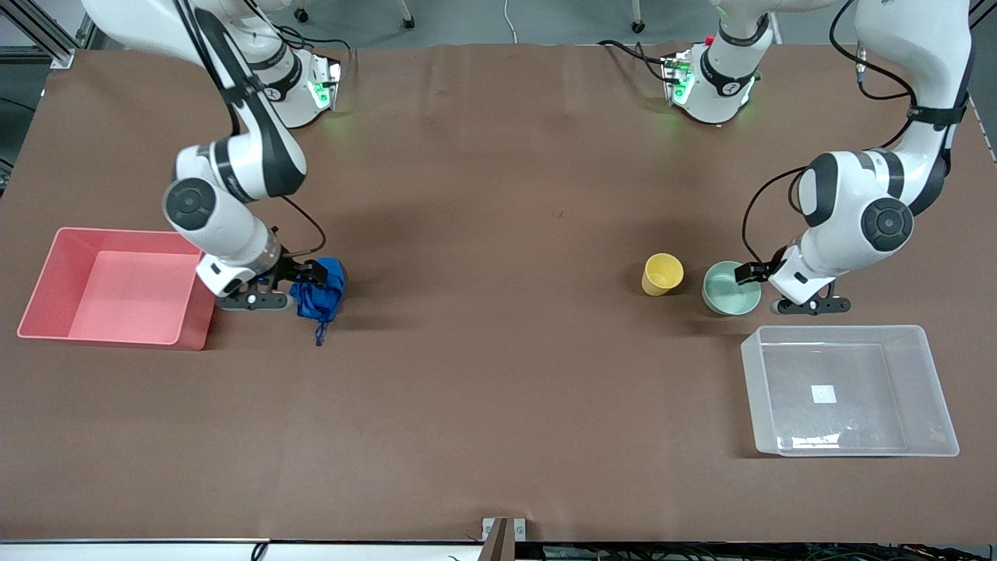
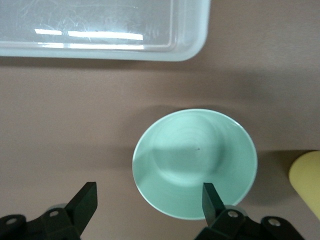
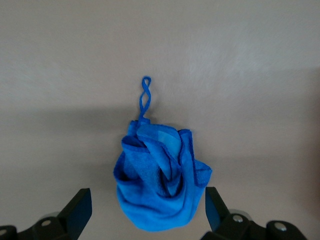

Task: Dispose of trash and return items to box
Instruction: 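Grasp the green bowl with the left gripper while the right gripper grasps the cloth, then carry the bowl into the clear box while the right gripper carries cloth to bin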

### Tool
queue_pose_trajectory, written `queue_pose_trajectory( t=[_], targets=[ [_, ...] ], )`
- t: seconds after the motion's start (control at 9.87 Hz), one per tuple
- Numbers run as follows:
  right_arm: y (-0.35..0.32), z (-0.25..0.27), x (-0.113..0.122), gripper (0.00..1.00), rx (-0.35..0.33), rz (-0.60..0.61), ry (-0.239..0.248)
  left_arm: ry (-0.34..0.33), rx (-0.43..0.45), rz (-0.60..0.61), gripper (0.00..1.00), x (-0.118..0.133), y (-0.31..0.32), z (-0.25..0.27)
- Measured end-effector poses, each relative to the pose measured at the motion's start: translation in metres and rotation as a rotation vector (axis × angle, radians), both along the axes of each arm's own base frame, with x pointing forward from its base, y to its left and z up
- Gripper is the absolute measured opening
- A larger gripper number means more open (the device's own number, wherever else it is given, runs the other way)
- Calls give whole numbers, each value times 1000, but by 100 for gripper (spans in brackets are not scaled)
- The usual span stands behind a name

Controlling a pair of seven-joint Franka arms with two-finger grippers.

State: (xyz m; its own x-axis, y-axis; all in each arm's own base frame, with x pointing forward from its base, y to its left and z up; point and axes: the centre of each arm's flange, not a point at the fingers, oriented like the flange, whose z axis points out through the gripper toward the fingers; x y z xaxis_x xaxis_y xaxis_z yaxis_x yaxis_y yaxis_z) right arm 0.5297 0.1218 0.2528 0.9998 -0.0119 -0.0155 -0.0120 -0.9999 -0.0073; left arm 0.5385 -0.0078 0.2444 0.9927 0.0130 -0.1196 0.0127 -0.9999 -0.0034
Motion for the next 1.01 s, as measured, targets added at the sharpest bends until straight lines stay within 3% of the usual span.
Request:
queue_pose_trajectory(
  t=[0.41, 0.61, 1.01],
  targets=[
    [-6, -45, -6, 100, -2, 0, -6, 14, -8, -9, 81, -4, 28, -27],
    [-8, -61, -13, 97, 5, 0, -34, 8, -14, -17, 64, -4, 21, -35],
    [-10, -66, -14, 36, 4, -31, -34, 2, -33, -30, 51, -4, 4, -51]
  ],
)
